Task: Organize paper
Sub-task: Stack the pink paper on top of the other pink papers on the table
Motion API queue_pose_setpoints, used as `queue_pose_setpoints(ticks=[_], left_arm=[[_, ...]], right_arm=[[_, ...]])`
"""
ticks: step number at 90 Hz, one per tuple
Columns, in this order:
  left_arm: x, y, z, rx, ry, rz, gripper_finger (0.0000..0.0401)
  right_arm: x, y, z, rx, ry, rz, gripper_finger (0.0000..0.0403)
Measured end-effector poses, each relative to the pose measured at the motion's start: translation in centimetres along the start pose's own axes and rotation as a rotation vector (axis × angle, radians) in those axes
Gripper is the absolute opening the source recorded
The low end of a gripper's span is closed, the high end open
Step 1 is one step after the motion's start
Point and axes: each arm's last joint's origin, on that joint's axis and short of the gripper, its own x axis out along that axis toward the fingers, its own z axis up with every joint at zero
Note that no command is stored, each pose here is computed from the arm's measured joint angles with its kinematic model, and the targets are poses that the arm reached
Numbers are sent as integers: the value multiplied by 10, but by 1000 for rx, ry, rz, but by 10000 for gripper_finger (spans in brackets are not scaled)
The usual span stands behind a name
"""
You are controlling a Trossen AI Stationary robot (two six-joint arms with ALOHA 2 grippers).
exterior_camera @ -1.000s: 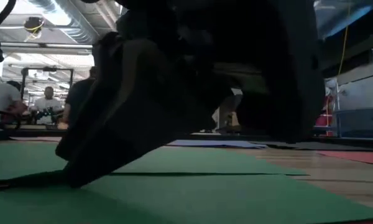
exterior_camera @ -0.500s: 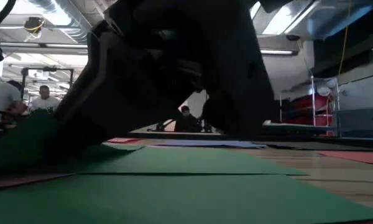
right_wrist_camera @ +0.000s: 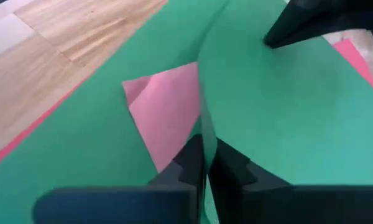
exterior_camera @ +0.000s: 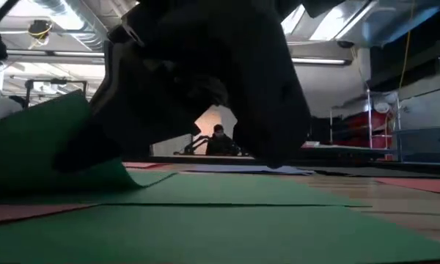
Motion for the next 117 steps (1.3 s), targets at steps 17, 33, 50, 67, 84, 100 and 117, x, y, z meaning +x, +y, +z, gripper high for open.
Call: queue_pose_setpoints(ticks=[17, 33, 50, 67, 84, 100, 117], left_arm=[[-14, -11, 9, 54, -9, -19, 0], [-27, -22, 10, 84, -20, -60, 0], [-33, -28, 2, 73, -18, -77, 0], [-36, -33, -4, 63, -75, -67, 0], [-39, -35, -8, 55, -104, -61, 0], [-41, -36, -12, 39, -119, -61, 0], [-41, -37, -13, 39, -133, -57, 0]], right_arm=[[-9, -6, 10, -11, 66, -40, 2], [-23, -10, 23, -34, 158, -60, 0], [-42, -10, 27, -27, 303, -33, 0], [-61, -12, 28, 18, 445, -18, 0], [-82, -13, 27, 68, 586, -3, 0], [-101, -10, 25, 113, 726, 1, 0], [-116, -3, 23, 177, 836, 16, 0]])
